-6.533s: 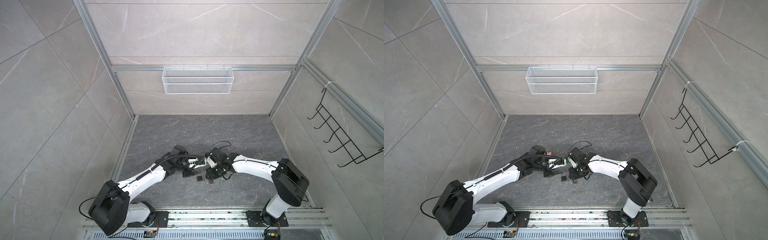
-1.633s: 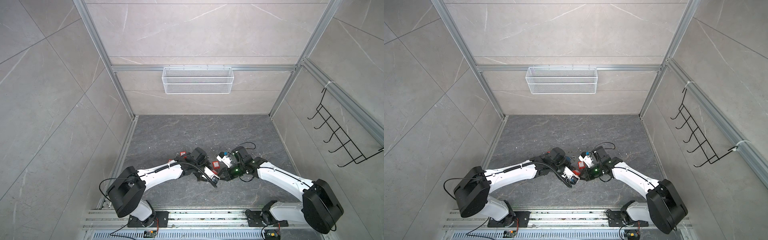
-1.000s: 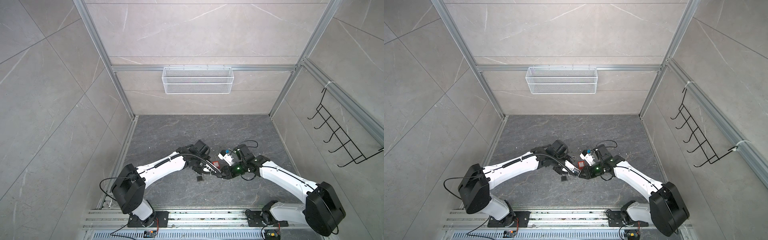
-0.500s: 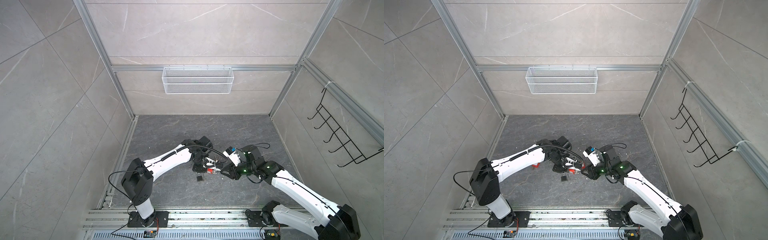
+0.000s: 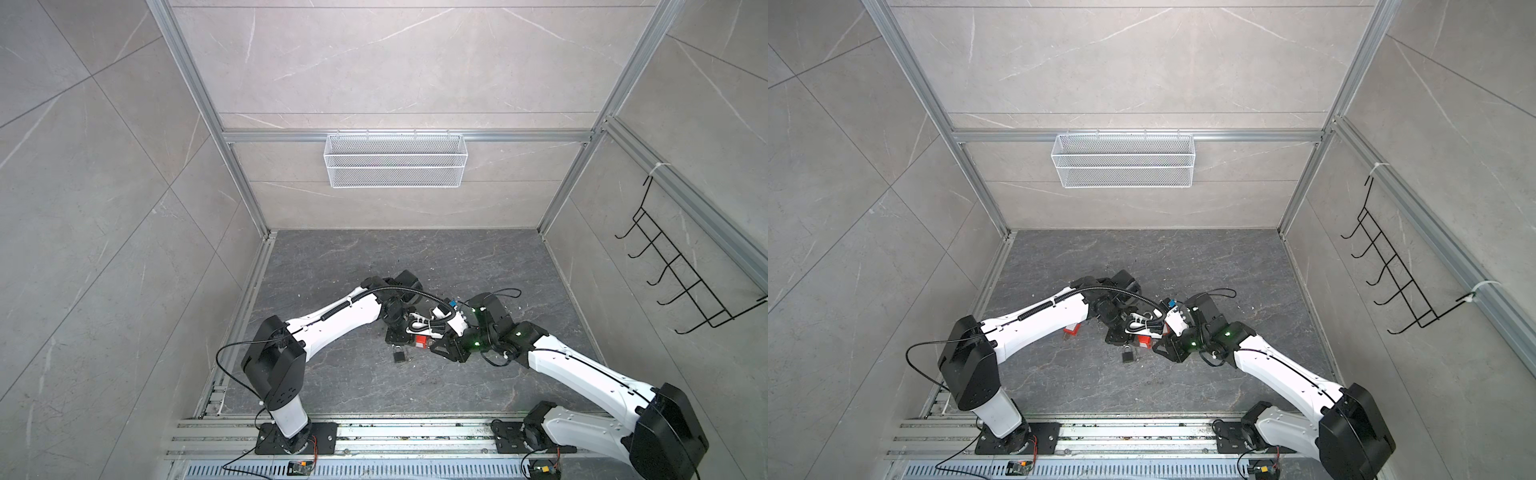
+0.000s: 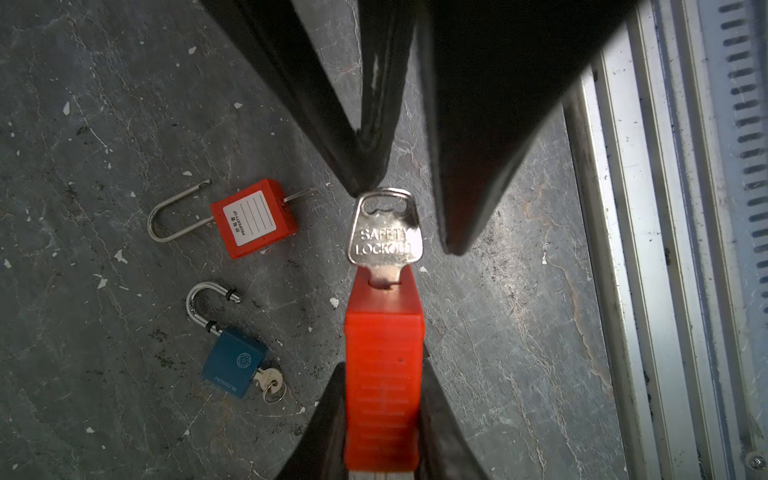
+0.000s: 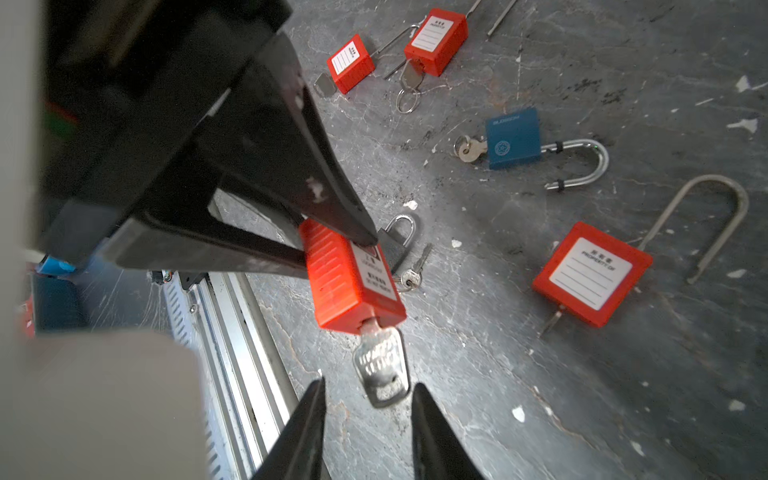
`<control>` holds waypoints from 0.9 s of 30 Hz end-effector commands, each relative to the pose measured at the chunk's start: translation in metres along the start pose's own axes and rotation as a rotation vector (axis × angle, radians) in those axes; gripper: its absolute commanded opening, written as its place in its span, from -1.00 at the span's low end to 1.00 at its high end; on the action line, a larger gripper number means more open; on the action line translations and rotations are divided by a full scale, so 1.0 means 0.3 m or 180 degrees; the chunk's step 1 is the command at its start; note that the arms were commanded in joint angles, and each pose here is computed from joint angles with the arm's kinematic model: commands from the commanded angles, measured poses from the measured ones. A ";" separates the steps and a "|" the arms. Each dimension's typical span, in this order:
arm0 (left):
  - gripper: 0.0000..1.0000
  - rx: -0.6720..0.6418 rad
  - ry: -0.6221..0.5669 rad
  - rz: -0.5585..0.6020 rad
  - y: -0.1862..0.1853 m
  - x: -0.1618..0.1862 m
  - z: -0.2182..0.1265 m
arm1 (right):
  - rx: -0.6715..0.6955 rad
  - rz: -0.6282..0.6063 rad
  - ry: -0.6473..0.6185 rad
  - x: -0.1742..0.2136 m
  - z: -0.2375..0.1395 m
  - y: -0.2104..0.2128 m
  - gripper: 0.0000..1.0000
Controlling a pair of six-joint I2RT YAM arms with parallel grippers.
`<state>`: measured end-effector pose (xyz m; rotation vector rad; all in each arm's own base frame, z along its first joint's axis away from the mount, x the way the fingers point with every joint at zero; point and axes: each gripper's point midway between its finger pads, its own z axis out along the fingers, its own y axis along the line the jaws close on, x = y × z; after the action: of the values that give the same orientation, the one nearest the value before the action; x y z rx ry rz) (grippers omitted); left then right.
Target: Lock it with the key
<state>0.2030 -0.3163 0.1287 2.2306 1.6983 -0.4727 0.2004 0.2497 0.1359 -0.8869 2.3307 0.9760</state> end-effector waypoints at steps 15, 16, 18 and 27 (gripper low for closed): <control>-1.00 0.0011 -0.0503 0.0111 -0.030 -0.061 -0.094 | -0.0333 0.0037 -0.0037 -0.010 0.025 0.048 -0.58; -1.00 0.0010 -0.0523 0.0116 -0.030 -0.066 -0.097 | -0.0340 0.0038 -0.0031 -0.009 0.026 0.049 -0.56; -1.00 0.0017 -0.0539 0.0113 -0.030 -0.068 -0.098 | -0.0333 0.0044 -0.0013 -0.006 0.027 0.046 -0.57; -1.00 0.0192 -0.0626 0.0039 -0.056 -0.063 -0.112 | -0.0237 -0.0091 -0.0059 -0.009 0.013 0.039 -0.90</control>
<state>0.1933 -0.3083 0.1357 2.2099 1.6603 -0.6127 0.1963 0.2632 0.1432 -0.9200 2.2682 1.0962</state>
